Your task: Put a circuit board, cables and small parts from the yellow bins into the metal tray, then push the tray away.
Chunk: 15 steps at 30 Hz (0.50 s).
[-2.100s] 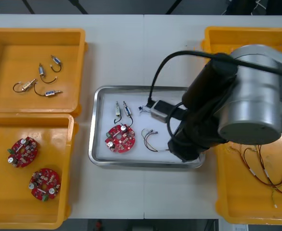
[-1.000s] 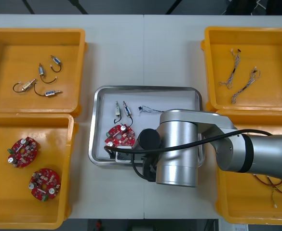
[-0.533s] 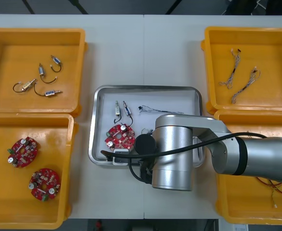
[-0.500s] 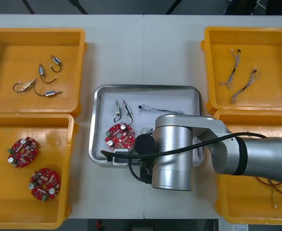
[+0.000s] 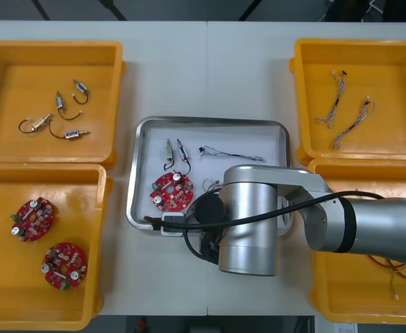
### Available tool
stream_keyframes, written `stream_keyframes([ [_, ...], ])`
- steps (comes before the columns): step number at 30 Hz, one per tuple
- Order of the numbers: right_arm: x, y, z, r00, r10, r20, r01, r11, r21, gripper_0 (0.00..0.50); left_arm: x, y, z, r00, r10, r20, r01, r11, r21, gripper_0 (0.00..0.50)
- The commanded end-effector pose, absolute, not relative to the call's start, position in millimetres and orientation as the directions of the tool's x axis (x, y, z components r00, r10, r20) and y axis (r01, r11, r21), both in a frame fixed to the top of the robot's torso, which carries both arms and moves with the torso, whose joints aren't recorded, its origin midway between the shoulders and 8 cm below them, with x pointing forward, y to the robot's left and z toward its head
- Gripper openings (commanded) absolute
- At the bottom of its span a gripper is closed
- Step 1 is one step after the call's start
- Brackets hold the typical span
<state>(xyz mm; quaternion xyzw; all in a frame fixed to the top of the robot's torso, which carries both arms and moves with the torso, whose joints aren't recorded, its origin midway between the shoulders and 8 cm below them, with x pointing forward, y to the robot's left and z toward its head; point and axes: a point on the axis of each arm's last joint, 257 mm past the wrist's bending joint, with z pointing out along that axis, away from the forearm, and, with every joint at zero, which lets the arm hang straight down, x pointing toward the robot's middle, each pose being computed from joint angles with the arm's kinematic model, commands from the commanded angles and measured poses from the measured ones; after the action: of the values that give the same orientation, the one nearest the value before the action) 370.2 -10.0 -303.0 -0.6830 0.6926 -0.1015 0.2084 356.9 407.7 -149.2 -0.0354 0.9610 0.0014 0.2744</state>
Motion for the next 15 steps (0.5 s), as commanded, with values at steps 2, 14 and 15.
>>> stream_keyframes([
  [2,379.3,-9.4,-293.1,0.075,-0.984,-0.162,-0.883,0.010,-0.469,0.000,353.2,410.4,-151.4,-0.849,-0.085,-0.521,-0.103,0.995,0.004,0.500],
  [14,421.7,-18.9,-261.1,0.136,-0.986,-0.098,-0.821,-0.057,-0.568,0.000,353.2,410.4,-151.4,-0.849,-0.085,-0.521,-0.103,0.995,0.004,0.500],
  [15,424.4,-18.7,-259.9,0.138,-0.986,-0.097,-0.818,-0.058,-0.572,0.000,353.2,410.4,-151.4,-0.849,-0.085,-0.521,-0.103,0.995,0.004,0.500],
])
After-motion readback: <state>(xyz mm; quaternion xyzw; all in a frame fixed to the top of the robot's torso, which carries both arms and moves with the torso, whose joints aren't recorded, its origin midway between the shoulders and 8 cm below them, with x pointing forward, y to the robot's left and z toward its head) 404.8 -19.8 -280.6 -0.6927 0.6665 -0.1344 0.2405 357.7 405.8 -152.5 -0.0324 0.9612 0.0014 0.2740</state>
